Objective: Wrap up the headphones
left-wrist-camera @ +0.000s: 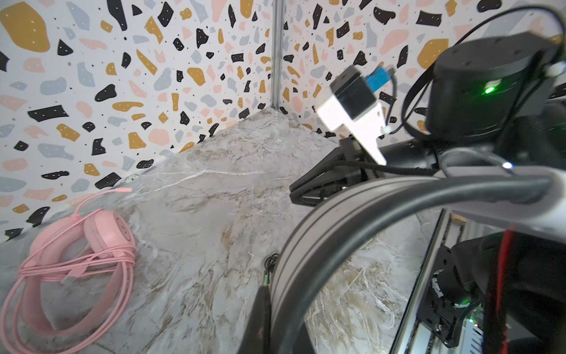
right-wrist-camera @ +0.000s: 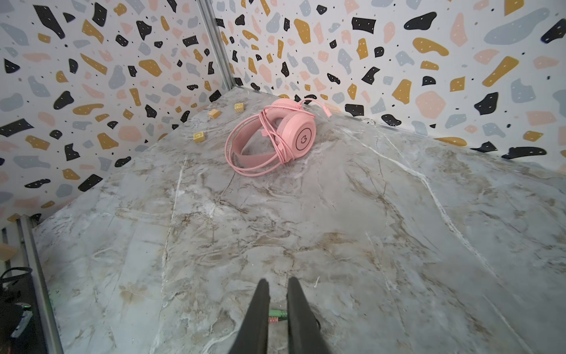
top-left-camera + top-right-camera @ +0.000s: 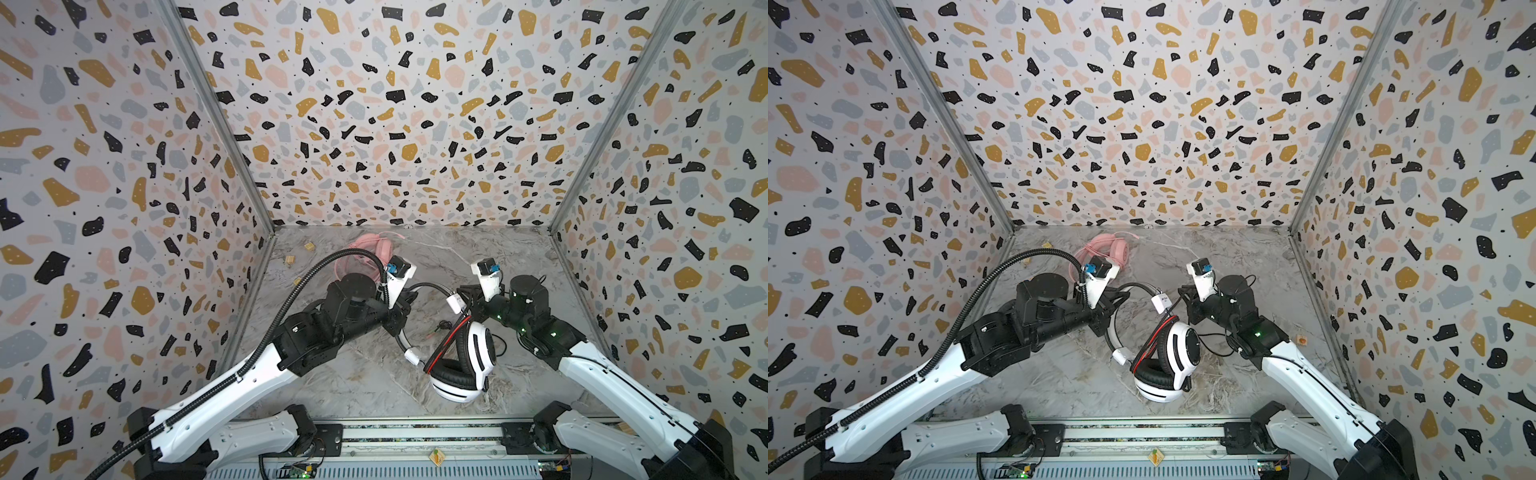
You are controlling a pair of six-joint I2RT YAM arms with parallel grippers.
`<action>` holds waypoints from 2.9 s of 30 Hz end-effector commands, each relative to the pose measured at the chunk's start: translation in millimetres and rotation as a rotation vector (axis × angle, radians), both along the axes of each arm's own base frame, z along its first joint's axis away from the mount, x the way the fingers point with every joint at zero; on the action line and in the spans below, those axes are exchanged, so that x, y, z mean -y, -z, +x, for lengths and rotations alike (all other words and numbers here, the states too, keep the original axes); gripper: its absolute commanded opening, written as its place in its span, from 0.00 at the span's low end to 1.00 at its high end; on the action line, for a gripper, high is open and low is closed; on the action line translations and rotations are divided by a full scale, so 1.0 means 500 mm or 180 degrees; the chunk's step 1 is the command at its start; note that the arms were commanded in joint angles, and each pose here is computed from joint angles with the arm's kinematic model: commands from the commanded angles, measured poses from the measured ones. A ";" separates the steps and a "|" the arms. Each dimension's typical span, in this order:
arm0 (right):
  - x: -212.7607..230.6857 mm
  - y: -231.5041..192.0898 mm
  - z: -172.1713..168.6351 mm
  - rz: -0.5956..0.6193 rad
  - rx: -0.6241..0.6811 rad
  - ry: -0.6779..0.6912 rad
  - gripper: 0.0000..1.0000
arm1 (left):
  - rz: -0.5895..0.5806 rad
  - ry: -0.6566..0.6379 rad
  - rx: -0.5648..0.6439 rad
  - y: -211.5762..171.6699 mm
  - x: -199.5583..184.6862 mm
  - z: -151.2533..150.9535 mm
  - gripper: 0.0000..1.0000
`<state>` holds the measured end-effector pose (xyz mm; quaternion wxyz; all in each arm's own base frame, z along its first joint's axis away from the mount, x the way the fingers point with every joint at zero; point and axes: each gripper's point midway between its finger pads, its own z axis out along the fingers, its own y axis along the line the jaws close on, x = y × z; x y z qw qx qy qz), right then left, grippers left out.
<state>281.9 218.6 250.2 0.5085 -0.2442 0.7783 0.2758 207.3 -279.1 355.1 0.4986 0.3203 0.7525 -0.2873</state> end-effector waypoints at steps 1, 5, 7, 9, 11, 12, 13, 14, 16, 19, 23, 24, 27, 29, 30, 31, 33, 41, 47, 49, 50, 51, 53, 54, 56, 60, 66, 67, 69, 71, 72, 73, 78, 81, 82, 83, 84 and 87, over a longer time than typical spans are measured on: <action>-0.012 -0.018 0.006 0.0306 0.0044 -0.0095 0.13 | -0.0701 0.0199 0.0171 -0.135 0.014 -0.026 0.00; -0.016 0.012 0.018 0.0428 -0.0020 -0.0130 0.12 | -0.0769 0.0084 0.0184 -0.156 0.006 -0.016 0.00; -0.019 0.033 0.030 0.0456 -0.0054 -0.0136 0.12 | -0.0796 0.0039 0.0175 -0.164 0.006 -0.010 0.00; -0.024 0.055 0.042 0.0470 -0.0106 -0.0138 0.11 | -0.0855 0.0041 0.0177 -0.180 0.010 -0.006 0.00; -0.027 0.076 0.050 0.0501 -0.0144 -0.0128 0.11 | -0.0929 0.0048 0.0174 -0.193 0.015 -0.002 0.00; -0.029 0.084 0.054 0.0534 -0.0156 -0.0125 0.11 | -0.0966 0.0050 0.0170 -0.199 0.018 0.001 0.00; -0.030 0.091 0.058 0.0562 -0.0175 -0.0126 0.11 | -0.0993 0.0051 0.0154 -0.202 0.020 0.003 0.00; -0.033 0.099 0.062 0.0584 -0.0204 -0.0129 0.10 | -0.1019 0.0058 0.0143 -0.206 0.022 0.005 0.00; -0.037 0.120 0.071 0.0580 -0.0285 -0.0123 0.09 | -0.1028 0.0061 0.0145 -0.208 0.024 0.008 0.00; -0.038 0.150 0.081 0.0616 -0.0364 -0.0085 0.08 | -0.1038 -0.0027 0.0111 -0.205 0.016 0.021 0.00; -0.042 0.192 0.083 0.0662 -0.0499 -0.0103 0.08 | -0.1121 -0.0150 0.0100 -0.208 -0.004 0.033 0.00; -0.042 0.202 0.081 0.0674 -0.0518 -0.0102 0.07 | -0.1138 -0.0216 0.0089 -0.208 -0.012 0.039 0.00; -0.042 0.226 0.078 0.0680 -0.0579 -0.0097 0.07 | -0.1196 -0.0321 0.0039 -0.206 -0.029 0.054 0.00; -0.045 0.236 0.071 0.0675 -0.0625 -0.0150 0.07 | -0.1253 -0.0384 0.0026 -0.205 -0.039 0.067 0.00; -0.045 0.239 0.066 0.0684 -0.0633 -0.0157 0.07 | -0.1292 -0.0436 0.0021 -0.207 -0.047 0.076 0.00; -0.044 0.244 0.061 0.0701 -0.0646 -0.0160 0.07 | -0.1309 -0.0487 -0.0002 -0.205 -0.054 0.086 0.00; -0.045 0.258 0.052 0.0708 -0.0719 -0.0173 0.07 | -0.1376 -0.0580 -0.0057 -0.200 -0.066 0.108 0.00; -0.065 0.307 -0.028 0.0531 -0.0905 -0.0227 0.06 | -0.1873 -0.1137 -0.0372 -0.183 -0.138 0.209 0.00; -0.092 0.306 -0.090 0.0296 -0.0881 -0.0351 0.06 | -0.2027 -0.1806 -0.0346 -0.179 -0.205 0.268 0.00; -0.100 0.300 -0.111 0.0217 -0.0879 -0.0406 0.06 | -0.2083 -0.1980 -0.0327 -0.177 -0.223 0.283 0.00; -0.103 0.296 -0.122 0.0179 -0.0852 -0.0411 0.06 | -0.2122 -0.2083 -0.0328 -0.175 -0.233 0.290 0.00; -0.105 0.291 -0.132 0.0161 -0.0815 -0.0424 0.06 | -0.2161 -0.2176 -0.0341 -0.172 -0.243 0.298 0.00; -0.109 0.287 -0.151 0.0106 -0.0787 -0.0450 0.06 | -0.2210 -0.2340 -0.0353 -0.166 -0.260 0.312 0.00; -0.109 0.287 -0.159 0.0076 -0.0795 -0.0467 0.05 | -0.2218 -0.2429 -0.0361 -0.162 -0.268 0.318 0.00; -0.112 0.279 -0.178 0.0044 -0.0796 -0.0520 0.06 | -0.2249 -0.2616 -0.0349 -0.153 -0.286 0.332 0.00; -0.114 0.261 -0.209 0.0021 -0.0741 -0.0583 0.05 | -0.2208 -0.2853 -0.0397 -0.122 -0.299 0.353 0.00; -0.118 0.227 -0.241 -0.0129 -0.0654 -0.0678 0.05 | -0.2005 -0.3269 -0.0370 -0.074 -0.328 0.380 0.00; -0.122 0.215 -0.245 -0.0147 -0.0630 -0.0702 0.05 | -0.1955 -0.3367 -0.0356 -0.068 -0.336 0.382 0.00; -0.129 0.197 -0.256 -0.0230 -0.0592 -0.0747 0.04 | -0.1867 -0.3530 -0.0339 -0.056 -0.349 0.389 0.00; -0.135 0.181 -0.268 -0.0296 -0.0519 -0.0773 0.04 | -0.1752 -0.3716 -0.0342 -0.041 -0.362 0.396 0.00; -0.138 0.174 -0.272 -0.0311 -0.0492 -0.0787 0.04 | -0.1708 -0.3790 -0.0347 -0.035 -0.367 0.399 0.00; -0.143 0.165 -0.275 -0.0327 -0.0470 -0.0807 0.04 | -0.1648 -0.3876 -0.0349 -0.027 -0.373 0.403 0.00; -0.161 0.131 -0.291 -0.0490 -0.0337 -0.0844 0.05 | -0.1269 -0.3927 -0.0431 0.034 -0.359 0.434 0.00; -0.166 0.107 -0.280 -0.0655 -0.0227 -0.0775 0.05 | -0.1042 -0.3827 -0.0526 0.078 -0.342 0.446 0.00; -0.166 0.098 -0.276 -0.0718 -0.0177 -0.0747 0.05 | -0.0992 -0.3792 -0.0529 0.091 -0.338 0.447 0.00; -0.165 0.089 -0.272 -0.0756 -0.0131 -0.0719 0.05 | -0.0941 -0.3778 -0.0539 0.103 -0.336 0.447 0.00; -0.163 0.077 -0.266 -0.0776 -0.0074 -0.0683 0.05 | -0.0883 -0.3790 -0.0559 0.118 -0.339 0.444 0.00; -0.152 0.034 -0.245 -0.0854 0.0137 -0.0533 0.05 | -0.0652 -0.3759 -0.0562 0.152 -0.343 0.429 0.00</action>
